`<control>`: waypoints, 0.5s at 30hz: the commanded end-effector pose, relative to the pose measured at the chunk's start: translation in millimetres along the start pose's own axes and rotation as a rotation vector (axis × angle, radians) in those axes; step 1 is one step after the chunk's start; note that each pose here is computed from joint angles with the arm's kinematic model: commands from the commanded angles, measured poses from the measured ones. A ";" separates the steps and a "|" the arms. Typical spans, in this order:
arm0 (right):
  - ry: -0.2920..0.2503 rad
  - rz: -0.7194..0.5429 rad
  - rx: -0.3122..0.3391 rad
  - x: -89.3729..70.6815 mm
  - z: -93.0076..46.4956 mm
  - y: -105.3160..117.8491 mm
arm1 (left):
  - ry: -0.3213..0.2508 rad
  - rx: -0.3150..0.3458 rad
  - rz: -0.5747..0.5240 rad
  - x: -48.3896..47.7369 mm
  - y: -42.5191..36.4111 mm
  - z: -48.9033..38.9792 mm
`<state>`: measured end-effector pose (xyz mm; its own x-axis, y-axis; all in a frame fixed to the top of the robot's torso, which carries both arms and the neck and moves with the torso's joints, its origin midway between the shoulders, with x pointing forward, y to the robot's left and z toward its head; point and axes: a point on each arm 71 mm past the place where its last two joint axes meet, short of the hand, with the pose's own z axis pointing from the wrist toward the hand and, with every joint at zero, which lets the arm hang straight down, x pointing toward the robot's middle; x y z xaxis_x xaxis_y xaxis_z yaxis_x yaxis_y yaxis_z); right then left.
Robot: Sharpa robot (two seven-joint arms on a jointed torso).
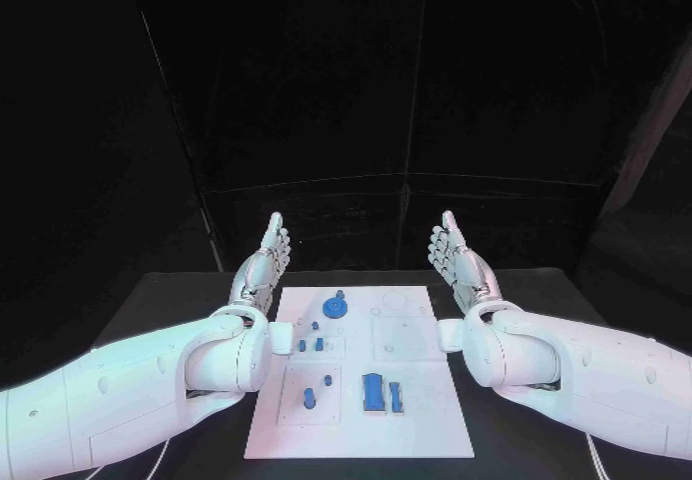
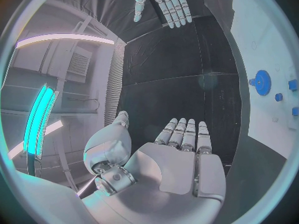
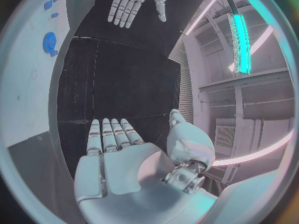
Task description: Assemble the parts on the task board
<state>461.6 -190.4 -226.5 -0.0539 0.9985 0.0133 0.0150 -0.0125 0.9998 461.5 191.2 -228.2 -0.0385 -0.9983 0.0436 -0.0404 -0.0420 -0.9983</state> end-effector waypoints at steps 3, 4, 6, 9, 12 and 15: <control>-0.037 -0.003 -0.014 -2.0 0.0 2.3 | -0.022 0.039 0.033 -1.1 -4.1 0.1; -0.037 -0.003 -0.014 -2.0 0.0 2.3 | -0.022 0.039 0.033 -1.1 -4.1 0.1; -0.037 -0.003 -0.014 -2.0 0.0 2.3 | -0.022 0.039 0.033 -1.1 -4.1 0.1; -0.037 -0.003 -0.014 -2.0 0.0 2.3 | -0.022 0.039 0.033 -1.1 -4.1 0.1; -0.037 -0.003 -0.014 -2.0 0.0 2.3 | -0.022 0.039 0.033 -1.1 -4.1 0.1; -0.037 -0.003 -0.014 -2.0 0.0 2.3 | -0.022 0.039 0.033 -1.1 -4.1 0.1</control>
<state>461.6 -192.4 -226.7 -0.0242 0.9996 0.0125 0.0190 -0.0120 0.9997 461.4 192.7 -227.6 -0.0176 -0.9996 0.0220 -0.0319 -0.0215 -0.9993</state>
